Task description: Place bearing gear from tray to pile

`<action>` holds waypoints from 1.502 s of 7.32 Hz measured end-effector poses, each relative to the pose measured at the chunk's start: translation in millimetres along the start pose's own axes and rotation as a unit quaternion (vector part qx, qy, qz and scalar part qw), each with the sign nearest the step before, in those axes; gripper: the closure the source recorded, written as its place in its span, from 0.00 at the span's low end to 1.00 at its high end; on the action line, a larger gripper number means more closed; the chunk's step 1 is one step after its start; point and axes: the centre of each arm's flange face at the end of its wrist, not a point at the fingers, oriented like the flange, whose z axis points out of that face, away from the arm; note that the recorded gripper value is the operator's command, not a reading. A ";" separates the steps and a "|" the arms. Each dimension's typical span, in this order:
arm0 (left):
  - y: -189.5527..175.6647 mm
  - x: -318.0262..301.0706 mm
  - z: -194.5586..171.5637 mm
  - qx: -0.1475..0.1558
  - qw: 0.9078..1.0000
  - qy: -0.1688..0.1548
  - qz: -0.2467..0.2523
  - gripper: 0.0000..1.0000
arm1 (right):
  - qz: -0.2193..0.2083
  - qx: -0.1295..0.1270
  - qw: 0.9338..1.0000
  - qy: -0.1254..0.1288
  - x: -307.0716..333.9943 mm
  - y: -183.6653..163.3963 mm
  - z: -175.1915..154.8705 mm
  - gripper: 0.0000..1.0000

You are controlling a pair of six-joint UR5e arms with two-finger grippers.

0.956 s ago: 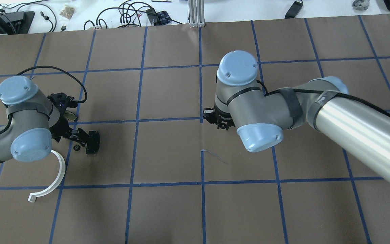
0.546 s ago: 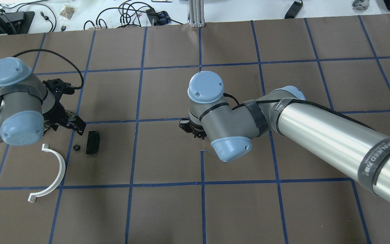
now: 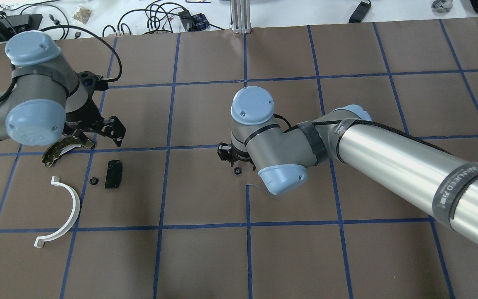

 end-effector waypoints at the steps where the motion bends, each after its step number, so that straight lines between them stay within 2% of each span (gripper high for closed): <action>1: -1.2 31.6 -4.1 0.001 1.000 0.009 -0.016 0.00 | -0.020 0.003 1.000 0.004 20.4 -20.3 -23.9 0.00; 4: 0.1 127.7 5.3 0.015 0.999 0.018 -0.030 0.00 | -0.066 0.001 0.998 0.017 114.7 -78.5 -129.7 0.00; 6: -3.5 197.3 25.8 0.038 0.997 0.038 -0.054 0.00 | -0.083 0.002 0.996 0.031 144.3 -93.4 -206.0 0.00; 7: -2.6 231.6 37.5 0.040 0.997 0.043 -0.059 0.00 | -0.085 -0.002 0.996 0.034 146.5 -98.5 -242.1 0.00; 8: 2.0 263.0 49.2 0.035 0.997 0.043 -0.056 0.00 | -0.087 -0.003 0.996 0.036 147.2 -100.7 -264.8 0.00; 11: 13.3 302.3 83.6 0.012 0.999 0.029 -0.043 0.00 | -0.112 -0.010 0.991 0.066 158.3 -94.9 -273.8 0.00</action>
